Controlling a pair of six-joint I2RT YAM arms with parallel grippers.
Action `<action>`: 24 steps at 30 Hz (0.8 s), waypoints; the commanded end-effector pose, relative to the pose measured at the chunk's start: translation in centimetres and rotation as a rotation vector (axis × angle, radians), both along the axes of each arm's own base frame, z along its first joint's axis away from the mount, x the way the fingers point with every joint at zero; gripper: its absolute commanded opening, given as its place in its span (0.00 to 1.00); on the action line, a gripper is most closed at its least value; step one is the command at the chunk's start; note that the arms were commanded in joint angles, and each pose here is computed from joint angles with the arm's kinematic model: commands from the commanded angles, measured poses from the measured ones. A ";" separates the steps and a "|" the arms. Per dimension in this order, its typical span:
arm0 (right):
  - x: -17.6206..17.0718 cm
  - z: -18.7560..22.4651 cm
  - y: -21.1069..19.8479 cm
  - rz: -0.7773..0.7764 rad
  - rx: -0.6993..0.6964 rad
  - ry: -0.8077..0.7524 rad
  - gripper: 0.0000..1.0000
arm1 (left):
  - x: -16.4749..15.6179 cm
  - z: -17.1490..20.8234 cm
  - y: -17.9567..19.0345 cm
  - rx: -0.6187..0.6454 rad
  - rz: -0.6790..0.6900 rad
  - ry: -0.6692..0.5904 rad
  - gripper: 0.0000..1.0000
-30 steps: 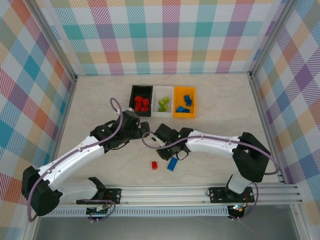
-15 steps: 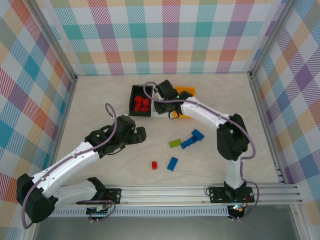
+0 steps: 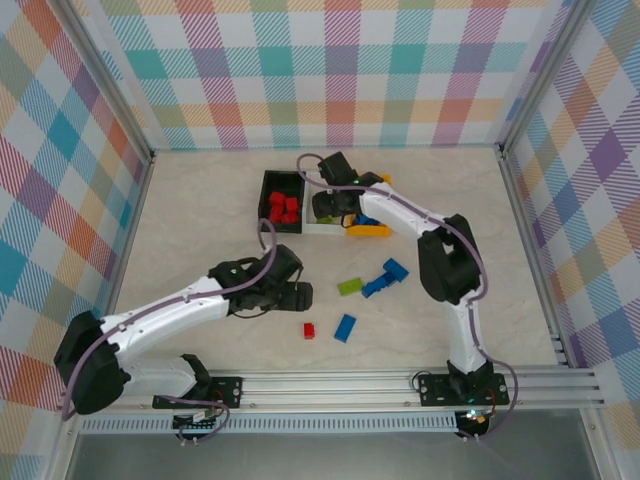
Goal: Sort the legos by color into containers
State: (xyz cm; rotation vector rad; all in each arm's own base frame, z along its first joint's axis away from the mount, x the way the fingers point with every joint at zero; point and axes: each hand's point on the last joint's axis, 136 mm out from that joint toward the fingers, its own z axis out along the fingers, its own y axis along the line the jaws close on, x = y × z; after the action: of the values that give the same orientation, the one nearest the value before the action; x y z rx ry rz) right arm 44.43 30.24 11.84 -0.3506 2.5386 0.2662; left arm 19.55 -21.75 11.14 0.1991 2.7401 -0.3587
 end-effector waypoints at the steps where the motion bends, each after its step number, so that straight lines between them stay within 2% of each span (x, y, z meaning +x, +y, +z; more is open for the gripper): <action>1: -2.0 4.5 -0.5 -0.013 0.105 -0.067 0.60 | -2.2 -1.3 -1.6 0.027 -0.104 0.069 0.78; 7: -6.1 4.6 -3.3 -0.028 0.125 -0.066 0.61 | -4.8 -5.0 -3.0 0.154 -0.220 0.162 0.72; 11: -7.6 5.0 -4.4 -0.034 0.133 -0.075 0.61 | -5.4 -7.0 -3.7 0.216 -0.259 0.191 0.64; 21: -8.5 6.9 -5.5 -0.036 0.145 -0.123 0.60 | -5.1 -8.8 -3.7 0.293 -0.268 0.200 0.36; 24: -8.6 7.0 -5.6 -0.036 0.146 -0.127 0.61 | -4.8 -8.6 -3.5 0.302 -0.255 0.187 0.30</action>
State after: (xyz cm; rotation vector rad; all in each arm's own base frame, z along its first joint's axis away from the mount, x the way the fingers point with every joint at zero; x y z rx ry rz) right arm 35.94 24.63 18.10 -0.2634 2.4159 0.3881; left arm 14.43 -25.34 2.04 0.6134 2.9685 -0.0686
